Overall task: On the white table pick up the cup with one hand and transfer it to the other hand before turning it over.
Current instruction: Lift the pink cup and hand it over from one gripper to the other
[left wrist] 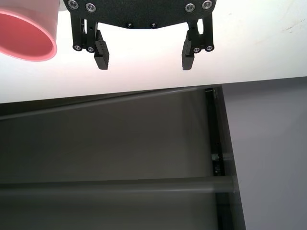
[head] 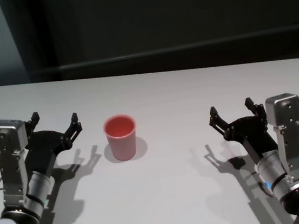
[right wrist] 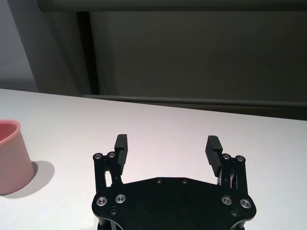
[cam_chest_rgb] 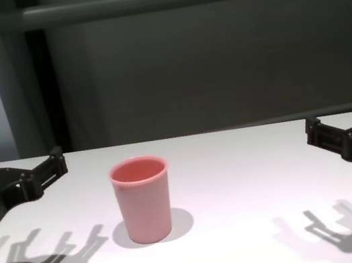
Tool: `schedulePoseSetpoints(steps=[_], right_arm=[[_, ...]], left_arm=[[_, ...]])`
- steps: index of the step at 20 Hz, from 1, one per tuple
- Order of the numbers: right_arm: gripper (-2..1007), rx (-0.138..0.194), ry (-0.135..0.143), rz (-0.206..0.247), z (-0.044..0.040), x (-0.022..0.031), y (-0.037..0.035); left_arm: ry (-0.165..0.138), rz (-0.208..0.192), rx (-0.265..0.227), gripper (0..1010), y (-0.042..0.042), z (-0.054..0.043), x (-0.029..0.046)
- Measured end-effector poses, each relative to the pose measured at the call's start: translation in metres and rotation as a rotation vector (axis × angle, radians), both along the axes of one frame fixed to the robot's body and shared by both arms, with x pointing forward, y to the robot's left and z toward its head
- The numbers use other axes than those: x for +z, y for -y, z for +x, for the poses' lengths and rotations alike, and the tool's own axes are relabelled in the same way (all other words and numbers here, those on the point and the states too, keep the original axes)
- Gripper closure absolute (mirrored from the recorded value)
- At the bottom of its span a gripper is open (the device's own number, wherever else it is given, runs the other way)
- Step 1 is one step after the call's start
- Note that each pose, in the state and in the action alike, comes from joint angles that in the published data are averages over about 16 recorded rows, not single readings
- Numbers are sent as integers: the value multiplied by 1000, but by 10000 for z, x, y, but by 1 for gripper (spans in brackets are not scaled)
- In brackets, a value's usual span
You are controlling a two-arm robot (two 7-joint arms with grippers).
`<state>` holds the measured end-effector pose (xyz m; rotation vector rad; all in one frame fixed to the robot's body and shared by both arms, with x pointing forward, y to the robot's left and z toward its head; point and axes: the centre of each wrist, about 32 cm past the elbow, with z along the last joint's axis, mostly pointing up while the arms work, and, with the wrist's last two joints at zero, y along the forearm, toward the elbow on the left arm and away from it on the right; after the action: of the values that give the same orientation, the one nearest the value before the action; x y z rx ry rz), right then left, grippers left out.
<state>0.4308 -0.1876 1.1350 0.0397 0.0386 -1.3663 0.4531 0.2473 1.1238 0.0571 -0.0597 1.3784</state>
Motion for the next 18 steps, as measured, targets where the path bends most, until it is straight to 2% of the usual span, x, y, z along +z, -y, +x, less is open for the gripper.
schedulePoseSetpoints(steps=[18], right_arm=[[3,0,0,0,0,0,0]], left_arm=[[0,0,0,9,0,0,0]])
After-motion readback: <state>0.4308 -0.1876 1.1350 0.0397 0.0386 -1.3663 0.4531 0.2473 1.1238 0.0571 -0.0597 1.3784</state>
